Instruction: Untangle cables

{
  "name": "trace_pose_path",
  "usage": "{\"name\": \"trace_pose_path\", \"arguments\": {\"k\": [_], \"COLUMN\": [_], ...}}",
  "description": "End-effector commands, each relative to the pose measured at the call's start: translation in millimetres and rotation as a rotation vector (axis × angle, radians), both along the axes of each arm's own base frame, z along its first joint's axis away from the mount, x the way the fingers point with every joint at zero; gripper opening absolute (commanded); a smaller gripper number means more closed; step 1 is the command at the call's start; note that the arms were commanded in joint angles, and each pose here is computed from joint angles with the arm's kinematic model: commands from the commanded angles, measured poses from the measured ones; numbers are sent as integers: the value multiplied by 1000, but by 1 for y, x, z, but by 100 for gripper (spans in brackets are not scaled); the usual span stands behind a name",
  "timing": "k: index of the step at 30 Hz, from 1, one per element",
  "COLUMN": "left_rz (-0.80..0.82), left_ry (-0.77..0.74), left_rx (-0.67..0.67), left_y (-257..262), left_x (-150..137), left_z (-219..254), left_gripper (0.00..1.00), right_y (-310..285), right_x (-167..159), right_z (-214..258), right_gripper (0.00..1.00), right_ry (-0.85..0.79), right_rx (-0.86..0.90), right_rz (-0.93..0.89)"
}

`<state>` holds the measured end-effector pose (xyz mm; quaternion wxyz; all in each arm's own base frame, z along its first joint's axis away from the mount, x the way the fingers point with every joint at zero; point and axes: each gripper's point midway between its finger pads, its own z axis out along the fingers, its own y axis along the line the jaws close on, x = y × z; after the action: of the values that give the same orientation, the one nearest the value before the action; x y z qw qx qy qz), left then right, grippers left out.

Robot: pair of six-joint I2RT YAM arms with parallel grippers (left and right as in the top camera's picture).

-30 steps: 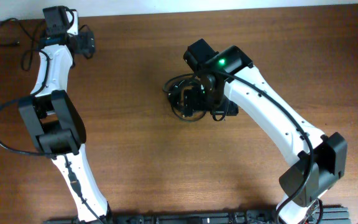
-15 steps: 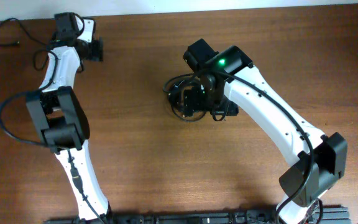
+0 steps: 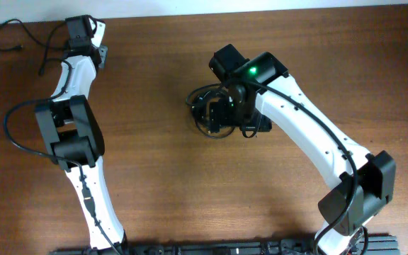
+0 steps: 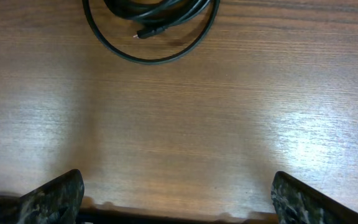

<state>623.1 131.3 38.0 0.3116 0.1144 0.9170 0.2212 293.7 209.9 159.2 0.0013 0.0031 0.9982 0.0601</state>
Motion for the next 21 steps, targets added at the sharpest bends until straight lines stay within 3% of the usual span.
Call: {"name": "trace_pose_path", "arguments": {"k": [1,3,5,6,9,12,14,17,21], "left_rz": [17,168,273,269,70,-311,-400,-422,-461], "left_ry": [42,-60,-210,-246,-186,53,250,456,666], "left_rx": [42,27,-82,-128,-299,-733,-888,-885,-741], "left_y": [2,10,5,-10,-78,-206,-260,-309,-358], "left_x": [-5,-5,-4,-12,-31,-80,-122,-163,-223], "left_z": [-12,26,82,120,159,162,147,119,96], "left_gripper": [99,99,99,99,99,99,99,99,99], "right_y": [2,5,6,6,-36,-126,-168,-204,-212], "right_x": [-3,2,5,5,14,28,33,36,36], "right_z": [-1,-1,0,0,-2,-2,-2,-2,-2], "right_gripper": [94,94,95,96,97,98,98,98,98], "right_ry": [3,-19,-32,-32,-22,70,88,95,96], "right_rx": [0,8,14,13,-91,-125,-124,-119,-117], "right_rz": [12,11,11,10,-67,-322,-448,-559,-583]}}
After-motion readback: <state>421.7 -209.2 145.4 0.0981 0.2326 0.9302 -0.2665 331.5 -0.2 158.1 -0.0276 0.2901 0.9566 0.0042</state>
